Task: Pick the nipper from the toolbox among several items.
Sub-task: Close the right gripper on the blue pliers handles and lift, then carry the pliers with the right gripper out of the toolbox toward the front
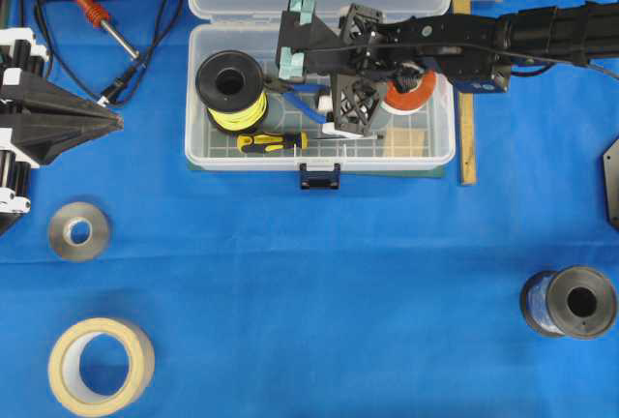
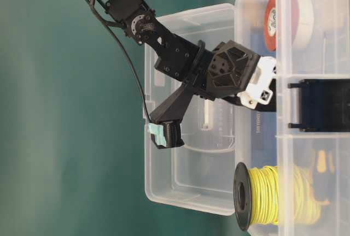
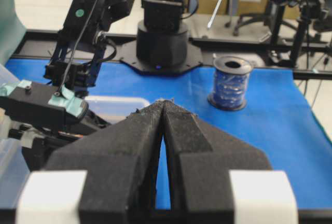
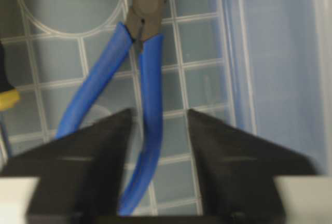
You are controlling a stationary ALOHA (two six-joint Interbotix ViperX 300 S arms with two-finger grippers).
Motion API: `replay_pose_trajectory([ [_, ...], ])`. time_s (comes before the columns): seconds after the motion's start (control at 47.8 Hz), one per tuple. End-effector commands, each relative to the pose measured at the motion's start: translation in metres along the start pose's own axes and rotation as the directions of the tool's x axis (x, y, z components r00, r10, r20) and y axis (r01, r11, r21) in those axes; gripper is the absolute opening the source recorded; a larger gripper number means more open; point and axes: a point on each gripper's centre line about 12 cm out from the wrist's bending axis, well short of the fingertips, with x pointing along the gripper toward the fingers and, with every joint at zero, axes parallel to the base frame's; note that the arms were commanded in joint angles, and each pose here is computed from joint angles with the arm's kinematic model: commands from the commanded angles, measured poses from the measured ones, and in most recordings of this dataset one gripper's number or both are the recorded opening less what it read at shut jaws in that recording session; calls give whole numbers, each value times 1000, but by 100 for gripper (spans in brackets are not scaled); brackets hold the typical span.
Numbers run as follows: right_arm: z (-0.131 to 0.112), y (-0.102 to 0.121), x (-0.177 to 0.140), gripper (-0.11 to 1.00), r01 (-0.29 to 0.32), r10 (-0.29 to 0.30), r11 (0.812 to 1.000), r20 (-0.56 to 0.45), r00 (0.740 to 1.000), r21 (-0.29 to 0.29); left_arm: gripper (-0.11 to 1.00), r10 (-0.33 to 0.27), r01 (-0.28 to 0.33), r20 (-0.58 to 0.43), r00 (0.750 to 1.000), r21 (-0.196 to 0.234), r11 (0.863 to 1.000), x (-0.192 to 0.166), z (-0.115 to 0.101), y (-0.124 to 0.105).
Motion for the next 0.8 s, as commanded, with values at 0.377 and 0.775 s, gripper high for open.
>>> replay_pose_trajectory([
  [0.377, 28, -4, -54, 13, 0, -4, 1000, 127, 992, 31, 0, 2, -2, -1, 1000, -4, 1000, 2, 1, 0],
  [0.775, 38, 28, -152, 13, -56, 55, 998, 297, 953, -5, 0, 2, -2, -3, 1000, -3, 1000, 1, 1, 0],
])
